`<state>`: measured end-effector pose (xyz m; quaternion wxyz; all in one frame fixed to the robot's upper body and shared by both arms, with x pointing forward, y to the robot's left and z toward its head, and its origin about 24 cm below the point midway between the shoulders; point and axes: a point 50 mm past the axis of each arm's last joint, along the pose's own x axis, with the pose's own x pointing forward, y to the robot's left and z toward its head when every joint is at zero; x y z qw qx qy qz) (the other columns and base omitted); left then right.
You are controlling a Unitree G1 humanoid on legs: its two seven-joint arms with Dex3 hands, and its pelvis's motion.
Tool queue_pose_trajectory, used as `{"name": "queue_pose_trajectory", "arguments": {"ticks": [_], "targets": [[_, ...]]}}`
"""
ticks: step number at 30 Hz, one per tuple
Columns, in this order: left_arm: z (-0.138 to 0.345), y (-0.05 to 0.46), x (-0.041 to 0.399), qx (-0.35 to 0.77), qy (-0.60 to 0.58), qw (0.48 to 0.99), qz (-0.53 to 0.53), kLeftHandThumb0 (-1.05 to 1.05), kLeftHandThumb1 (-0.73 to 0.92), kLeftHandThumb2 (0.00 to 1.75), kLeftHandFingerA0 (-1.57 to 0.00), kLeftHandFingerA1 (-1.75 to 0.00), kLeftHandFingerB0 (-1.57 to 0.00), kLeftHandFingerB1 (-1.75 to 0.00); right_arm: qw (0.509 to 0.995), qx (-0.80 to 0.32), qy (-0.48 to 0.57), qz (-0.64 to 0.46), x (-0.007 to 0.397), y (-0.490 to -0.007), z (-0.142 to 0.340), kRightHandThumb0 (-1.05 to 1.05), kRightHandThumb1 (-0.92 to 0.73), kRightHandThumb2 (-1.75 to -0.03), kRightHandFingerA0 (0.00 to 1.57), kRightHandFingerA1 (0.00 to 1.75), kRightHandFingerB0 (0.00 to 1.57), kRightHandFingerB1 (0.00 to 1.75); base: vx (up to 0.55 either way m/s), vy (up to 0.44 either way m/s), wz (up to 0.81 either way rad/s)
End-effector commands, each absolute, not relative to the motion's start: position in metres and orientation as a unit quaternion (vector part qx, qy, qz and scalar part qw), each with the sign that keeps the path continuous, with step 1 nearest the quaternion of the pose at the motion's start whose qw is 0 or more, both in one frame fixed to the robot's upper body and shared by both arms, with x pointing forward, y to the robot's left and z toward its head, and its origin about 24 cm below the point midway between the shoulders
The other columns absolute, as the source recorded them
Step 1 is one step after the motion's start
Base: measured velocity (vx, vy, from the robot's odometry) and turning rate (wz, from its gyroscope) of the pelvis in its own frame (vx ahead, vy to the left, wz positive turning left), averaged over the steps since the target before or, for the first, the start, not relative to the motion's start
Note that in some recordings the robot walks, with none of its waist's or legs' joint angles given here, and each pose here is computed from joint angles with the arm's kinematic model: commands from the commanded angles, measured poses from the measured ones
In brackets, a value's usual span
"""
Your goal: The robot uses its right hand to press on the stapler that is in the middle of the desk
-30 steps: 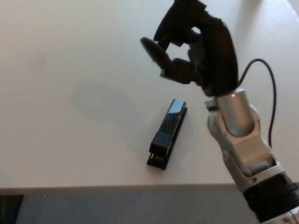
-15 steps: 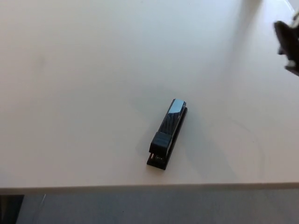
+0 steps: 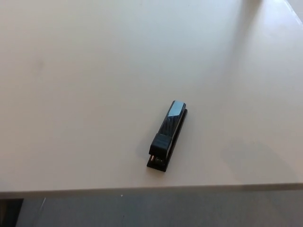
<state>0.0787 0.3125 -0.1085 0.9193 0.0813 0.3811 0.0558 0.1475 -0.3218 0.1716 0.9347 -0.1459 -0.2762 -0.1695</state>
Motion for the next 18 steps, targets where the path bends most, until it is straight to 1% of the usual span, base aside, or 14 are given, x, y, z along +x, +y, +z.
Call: {"name": "queue_pose_trajectory", "arguments": {"ticks": [1, 3, 4, 5, 6, 7, 9, 11, 12, 13, 14, 15, 17, 18], "targets": [[-0.092, 0.348, 0.080, 0.128, 0.381, 0.913, 0.077, -0.31, 0.71, 1.22, -0.08, -0.52, -0.06, -0.52, 0.969, -0.071, -0.174, -0.160, 0.033, -0.376, 0.160, -0.11, -0.65, -0.56, 0.84, 1.75, 0.63, 1.75, 0.00, 0.000, 0.00], [-0.091, 0.348, 0.081, 0.120, 0.374, 0.917, 0.074, -0.31, 0.72, 1.23, -0.08, -0.53, -0.06, -0.52, 0.973, -0.088, -0.100, -0.188, 0.021, -0.382, 0.129, -0.19, -0.62, -0.56, 0.88, 1.75, 0.68, 1.73, 0.00, 0.000, 0.00], [-0.091, 0.348, 0.082, 0.120, 0.374, 0.916, 0.074, -0.32, 0.71, 1.22, -0.07, -0.52, -0.05, -0.52, 0.973, -0.091, -0.068, -0.198, 0.016, -0.383, 0.115, -0.20, -0.63, -0.57, 0.88, 1.74, 0.69, 1.70, 0.00, 0.000, 0.00], [-0.092, 0.348, 0.083, 0.124, 0.376, 0.915, 0.073, -0.32, 0.69, 1.22, -0.08, -0.53, -0.06, -0.52, 0.972, -0.105, -0.031, -0.209, 0.011, -0.384, 0.099, -0.32, -0.59, -0.60, 0.93, 1.65, 0.75, 1.64, 0.00, 0.000, 0.00], [-0.092, 0.347, 0.084, 0.124, 0.375, 0.916, 0.073, -0.32, 0.69, 1.21, -0.07, -0.53, -0.05, -0.52, 0.968, -0.125, 0.001, -0.216, 0.006, -0.385, 0.085, -0.26, -0.62, -0.59, 0.93, 1.63, 0.70, 1.68, 0.00, 0.000, 0.00], [-0.092, 0.347, 0.085, 0.123, 0.375, 0.916, 0.073, -0.33, 0.69, 1.21, -0.07, -0.53, -0.06, -0.52, 0.966, -0.135, 0.029, -0.218, 0.003, -0.385, 0.069, -0.31, -0.58, -0.61, 0.96, 1.60, 0.79, 1.61, 0.00, 0.000, 0.00], [-0.092, 0.347, 0.087, 0.125, 0.374, 0.916, 0.072, -0.32, 0.69, 1.22, -0.08, -0.53, -0.06, -0.53, 0.964, -0.140, 0.053, -0.221, 0.002, -0.382, 0.055, -0.27, -0.59, -0.58, 0.96, 1.58, 0.77, 1.62, 0.00, 0.000, 0.00], [-0.091, 0.349, 0.087, 0.128, 0.376, 0.915, 0.074, -0.32, 0.70, 1.22, -0.07, -0.52, -0.06, -0.52, 0.965, -0.130, 0.088, -0.212, 0.003, -0.376, 0.030, -0.27, -0.59, -0.58, 0.97, 1.59, 0.80, 1.63, 0.00, 0.000, 0.00], [-0.090, 0.349, 0.088, 0.132, 0.371, 0.917, 0.070, -0.32, 0.69, 1.22, -0.08, -0.53, -0.06, -0.53, 0.962, -0.122, 0.146, -0.196, 0.002, -0.372, 0.013, -0.31, -0.61, -0.59, 0.94, 1.62, 0.81, 1.64, 0.00, 0.000, 0.00], [-0.090, 0.347, 0.089, 0.136, 0.367, 0.918, 0.070, -0.32, 0.69, 1.21, -0.08, -0.53, -0.07, -0.52, 0.960, -0.109, 0.173, -0.189, 0.003, -0.370, 0.000, -0.30, -0.59, -0.61, 0.90, 1.70, 0.80, 1.62, 0.00, 0.000, 0.00], [-0.090, 0.348, 0.090, 0.135, 0.368, 0.917, 0.073, -0.32, 0.70, 1.22, -0.07, -0.52, -0.06, -0.51, 0.958, -0.101, 0.193, -0.185, 0.004, -0.366, -0.014, -0.22, -0.60, -0.57, 0.89, 1.73, 0.75, 1.71, 0.00, 0.000, 0.00], [-0.090, 0.348, 0.090, 0.131, 0.369, 0.917, 0.074, -0.32, 0.70, 1.22, -0.07, -0.52, -0.06, -0.52, 0.955, -0.099, 0.212, -0.181, 0.004, -0.362, -0.025, -0.24, -0.60, -0.57, 0.89, 1.75, 0.76, 1.75, 0.00, 0.000, 0.00], [-0.088, 0.349, 0.094, 0.130, 0.361, 0.921, 0.074, -0.32, 0.70, 1.22, -0.08, -0.53, -0.08, -0.53, 0.950, -0.093, 0.239, -0.178, 0.009, -0.357, -0.041, -0.23, -0.59, -0.58, 0.91, 1.75, 0.77, 1.75, 0.00, 0.000, 0.00], [-0.087, 0.349, 0.096, 0.129, 0.356, 0.923, 0.068, -0.32, 0.70, 1.22, -0.08, -0.53, -0.08, -0.53, 0.939, -0.087, 0.280, -0.179, 0.008, -0.351, -0.059, -0.22, -0.56, -0.61, 0.92, 1.75, 0.79, 1.75, 0.00, 0.000, 0.00]]}}
